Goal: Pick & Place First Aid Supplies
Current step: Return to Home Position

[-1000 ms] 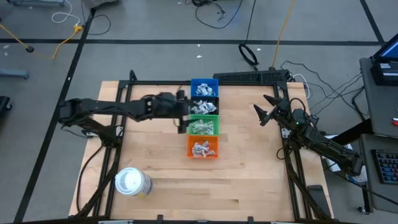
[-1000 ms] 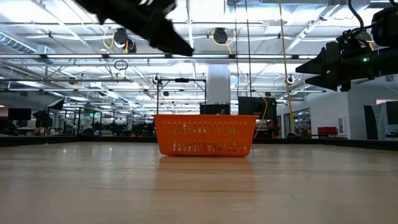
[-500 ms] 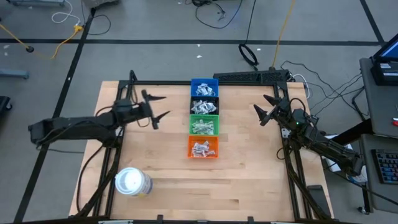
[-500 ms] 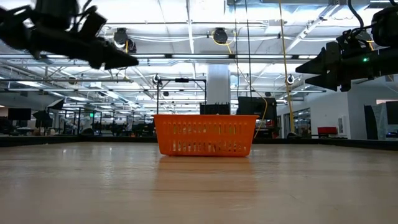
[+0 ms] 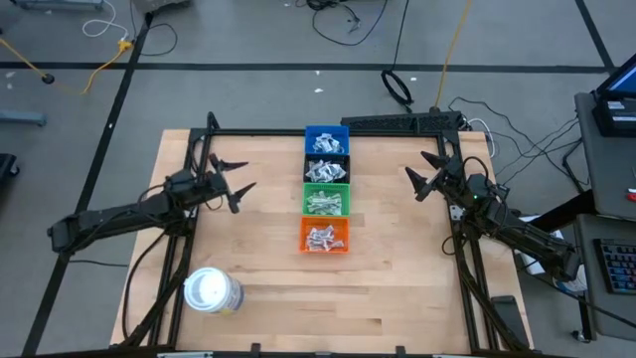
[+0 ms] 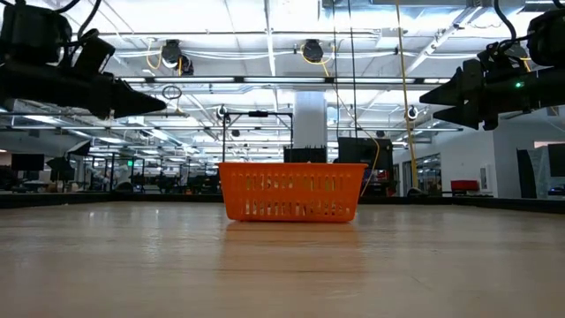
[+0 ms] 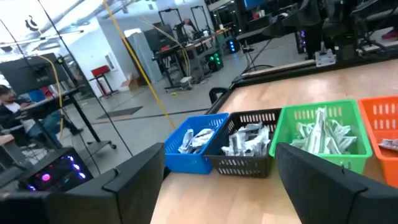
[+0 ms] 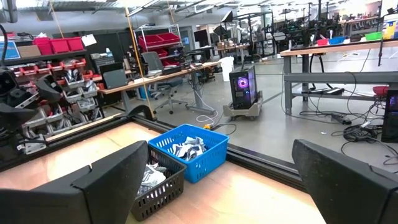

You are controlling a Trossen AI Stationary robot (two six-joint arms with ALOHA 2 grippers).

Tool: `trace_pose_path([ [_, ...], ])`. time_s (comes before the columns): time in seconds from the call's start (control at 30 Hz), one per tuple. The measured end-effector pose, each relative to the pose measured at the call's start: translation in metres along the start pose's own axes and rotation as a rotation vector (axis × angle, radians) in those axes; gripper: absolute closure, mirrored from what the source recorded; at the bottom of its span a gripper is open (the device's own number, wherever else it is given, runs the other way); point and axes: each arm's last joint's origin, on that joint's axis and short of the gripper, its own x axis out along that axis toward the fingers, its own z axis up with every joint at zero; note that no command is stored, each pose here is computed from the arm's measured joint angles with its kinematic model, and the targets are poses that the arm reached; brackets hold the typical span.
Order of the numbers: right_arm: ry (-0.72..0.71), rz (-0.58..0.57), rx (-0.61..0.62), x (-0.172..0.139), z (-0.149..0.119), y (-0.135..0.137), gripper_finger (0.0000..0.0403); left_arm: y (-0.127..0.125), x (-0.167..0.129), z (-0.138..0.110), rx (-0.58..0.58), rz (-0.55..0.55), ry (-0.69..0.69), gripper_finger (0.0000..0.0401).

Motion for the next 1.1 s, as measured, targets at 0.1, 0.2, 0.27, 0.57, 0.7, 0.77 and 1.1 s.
trace_pose_path([
  [0.1,0.000,0.000,0.000,0.000,0.000,0.000,0.0009,0.002,-0.004,0.002,0.001,0.018,-0.017,0.0099],
  [0.2,0.000,0.000,0.000,0.000,0.000,0.000,0.0009,0.004,-0.008,0.004,0.001,0.038,-0.038,0.0099],
  [0.27,0.000,0.000,0.000,0.000,0.000,0.000,0.0009,0.005,-0.010,0.004,0.001,0.050,-0.043,0.0096],
  [0.57,0.000,0.000,0.000,0.000,0.000,0.000,0.0009,0.009,-0.018,0.000,-0.052,0.092,-0.017,0.0075],
  [0.7,0.000,0.000,0.000,0.000,0.000,0.000,0.0009,0.010,-0.022,-0.003,-0.100,0.104,0.009,0.0074],
  [0.77,0.000,0.000,0.000,0.000,0.000,0.000,0.0009,0.010,-0.024,-0.004,-0.123,0.111,0.013,0.0078],
  [1.1,-0.001,0.000,0.000,0.000,0.000,0.000,0.0009,0.017,-0.026,-0.005,-0.170,0.174,0.010,0.0099],
])
